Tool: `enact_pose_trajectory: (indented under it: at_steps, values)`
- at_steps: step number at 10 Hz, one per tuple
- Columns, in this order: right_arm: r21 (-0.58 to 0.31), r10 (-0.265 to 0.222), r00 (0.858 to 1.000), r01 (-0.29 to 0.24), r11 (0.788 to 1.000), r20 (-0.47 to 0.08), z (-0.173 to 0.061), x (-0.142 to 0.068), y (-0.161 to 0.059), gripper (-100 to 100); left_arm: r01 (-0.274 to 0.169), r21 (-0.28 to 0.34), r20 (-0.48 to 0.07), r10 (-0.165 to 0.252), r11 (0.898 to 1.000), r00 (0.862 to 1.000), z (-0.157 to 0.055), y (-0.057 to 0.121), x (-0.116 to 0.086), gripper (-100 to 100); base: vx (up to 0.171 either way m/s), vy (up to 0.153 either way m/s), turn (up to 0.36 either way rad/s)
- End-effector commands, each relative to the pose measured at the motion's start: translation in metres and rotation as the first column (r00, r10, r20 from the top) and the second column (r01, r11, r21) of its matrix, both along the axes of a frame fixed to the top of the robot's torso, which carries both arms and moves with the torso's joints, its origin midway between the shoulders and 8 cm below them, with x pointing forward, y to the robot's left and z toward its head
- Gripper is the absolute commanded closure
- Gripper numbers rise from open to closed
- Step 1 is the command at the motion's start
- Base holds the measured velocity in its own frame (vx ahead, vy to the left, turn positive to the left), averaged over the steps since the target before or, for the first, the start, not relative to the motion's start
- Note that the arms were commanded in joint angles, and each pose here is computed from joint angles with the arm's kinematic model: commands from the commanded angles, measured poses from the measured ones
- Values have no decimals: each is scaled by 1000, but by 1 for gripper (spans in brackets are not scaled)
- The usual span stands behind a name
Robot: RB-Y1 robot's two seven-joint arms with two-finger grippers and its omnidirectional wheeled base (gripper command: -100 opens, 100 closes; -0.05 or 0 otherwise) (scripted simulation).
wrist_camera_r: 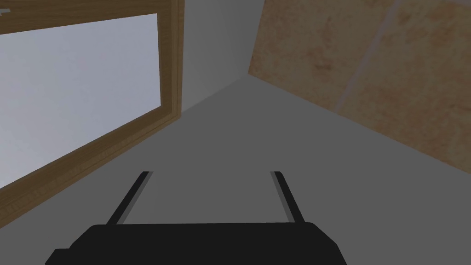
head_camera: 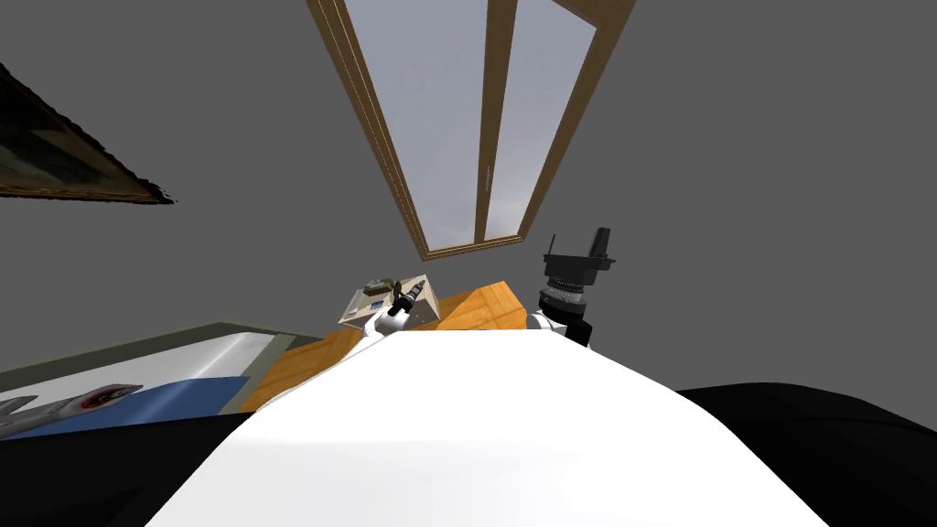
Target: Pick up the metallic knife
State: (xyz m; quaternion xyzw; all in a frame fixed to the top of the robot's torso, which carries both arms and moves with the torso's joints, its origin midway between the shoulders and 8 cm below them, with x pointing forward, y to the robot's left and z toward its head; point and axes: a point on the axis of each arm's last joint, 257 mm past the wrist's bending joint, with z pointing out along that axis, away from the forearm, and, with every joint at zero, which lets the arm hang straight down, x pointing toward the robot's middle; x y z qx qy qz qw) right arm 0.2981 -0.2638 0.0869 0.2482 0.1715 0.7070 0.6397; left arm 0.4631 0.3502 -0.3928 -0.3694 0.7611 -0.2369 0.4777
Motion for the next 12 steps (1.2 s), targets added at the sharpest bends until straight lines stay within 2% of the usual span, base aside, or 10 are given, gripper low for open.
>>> enact_pose_trajectory:
  at_steps: [1, 2, 3, 4, 5, 7, 8, 10, 11, 12]
  values:
    - [0, 0, 1000, 0, 1000, 0, 0, 0, 0, 0, -14, 25, -38, 15, 1000, 999, -14, 12, -4, -100, 10, -26, -50]
    - [0, 0, 1000, 0, 1000, 0, 0, 0, 0, 0, -26, 70, -83, 32, 997, 996, -24, 31, -6, -100, 13, -41, -91]
    - [0, 0, 1000, 0, 1000, 0, 0, 0, 0, 0, -31, 73, -93, 38, 997, 995, -29, 35, -9, -100, 8, -33, -33]
    - [0, 0, 1000, 0, 1000, 0, 0, 0, 0, 0, -43, 118, -135, 59, 992, 989, -37, 55, -12, -100, 7, -40, -65]
    - [0, 0, 1000, 0, 1000, 0, 0, 0, 0, 0, -48, 122, -146, 66, 991, 987, -42, 58, -15, -100, 10, -35, -51]
    - [0, 0, 1000, 0, 1000, 0, 0, 0, 0, 0, -70, 211, -222, 117, 975, 968, -54, 100, -23, -100, 16, -47, -101]
    - [0, 0, 1000, 0, 1000, 0, 0, 0, 0, 0, -79, 218, -240, 131, 973, 962, -62, 107, -29, -100, 16, -42, -36]
    - [0, 0, 1000, 0, 1000, 0, 0, 0, 0, 0, -100, 303, -305, 196, 948, 932, -69, 152, -42, -100, 13, -43, -97]
    - [0, 0, 1000, 0, 1000, 0, 0, 0, 0, 0, -105, 307, -315, 205, 946, 927, -73, 157, -46, -100, 13, -33, -33]
    - [0, 0, 1000, 0, 1000, 0, 0, 0, 0, 0, -116, 349, -345, 243, 930, 907, -75, 180, -55, -100, 9, -36, -64]
